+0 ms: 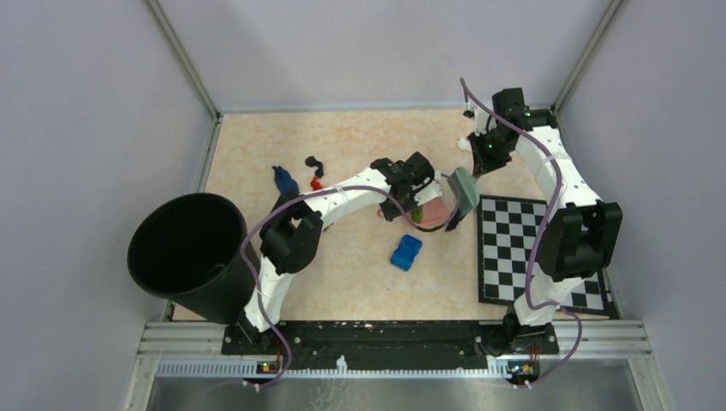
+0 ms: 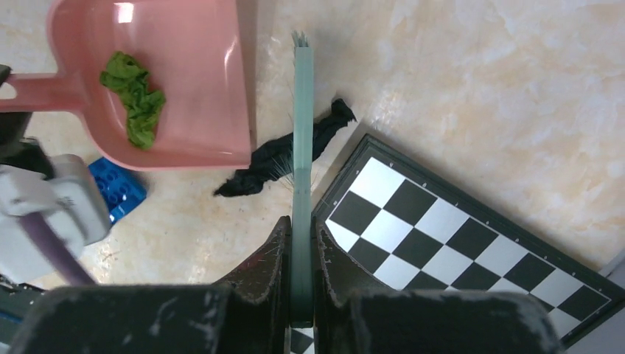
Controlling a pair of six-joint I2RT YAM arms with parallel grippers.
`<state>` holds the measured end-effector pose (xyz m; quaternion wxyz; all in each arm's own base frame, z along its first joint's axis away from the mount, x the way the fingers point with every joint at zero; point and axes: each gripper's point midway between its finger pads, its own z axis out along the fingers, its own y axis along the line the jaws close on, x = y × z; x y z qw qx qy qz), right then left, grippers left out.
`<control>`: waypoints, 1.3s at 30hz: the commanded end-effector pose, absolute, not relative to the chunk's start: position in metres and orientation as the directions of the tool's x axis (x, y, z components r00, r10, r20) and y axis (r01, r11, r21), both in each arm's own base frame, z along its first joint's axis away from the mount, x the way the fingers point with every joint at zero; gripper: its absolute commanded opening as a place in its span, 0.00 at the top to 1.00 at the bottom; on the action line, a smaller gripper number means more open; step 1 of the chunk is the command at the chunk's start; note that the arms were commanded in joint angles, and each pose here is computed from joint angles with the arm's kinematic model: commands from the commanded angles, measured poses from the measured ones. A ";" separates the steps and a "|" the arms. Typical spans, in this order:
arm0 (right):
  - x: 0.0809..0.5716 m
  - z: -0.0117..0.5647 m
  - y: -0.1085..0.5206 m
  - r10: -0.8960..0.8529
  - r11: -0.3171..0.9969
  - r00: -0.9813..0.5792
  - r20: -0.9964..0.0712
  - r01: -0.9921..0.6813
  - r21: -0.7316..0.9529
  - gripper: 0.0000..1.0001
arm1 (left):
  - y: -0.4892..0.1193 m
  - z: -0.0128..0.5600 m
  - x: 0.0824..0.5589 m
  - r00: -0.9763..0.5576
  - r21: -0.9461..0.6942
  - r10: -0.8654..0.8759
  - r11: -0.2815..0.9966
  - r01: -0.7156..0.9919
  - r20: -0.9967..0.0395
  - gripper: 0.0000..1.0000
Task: Sweep away the paper scraps from the table
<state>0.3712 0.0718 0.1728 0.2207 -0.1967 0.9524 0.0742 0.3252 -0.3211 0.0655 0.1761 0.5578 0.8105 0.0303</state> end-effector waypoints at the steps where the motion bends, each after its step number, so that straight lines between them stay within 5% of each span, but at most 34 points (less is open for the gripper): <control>1: 0.398 0.186 0.089 -0.315 0.906 -0.783 -0.537 -0.416 0.076 1.00 | -0.311 0.103 0.333 -0.299 0.265 0.897 0.390 0.882 -0.326 1.00; 12: 0.403 0.247 0.110 -0.293 0.882 -0.670 -0.682 -0.465 0.078 1.00 | -0.286 0.097 0.309 -0.458 0.213 0.851 0.512 0.832 -0.257 1.00; 21: 0.400 0.231 0.066 -0.341 0.929 -0.701 -0.626 -0.351 -0.113 1.00 | -0.263 0.094 0.257 -0.611 0.070 0.779 0.624 0.779 -0.138 1.00; 39: 0.363 0.171 0.152 -0.343 0.846 -0.795 -0.500 -0.493 0.204 1.00 | -0.260 0.111 0.250 -0.629 0.058 0.766 0.639 0.767 -0.134 0.98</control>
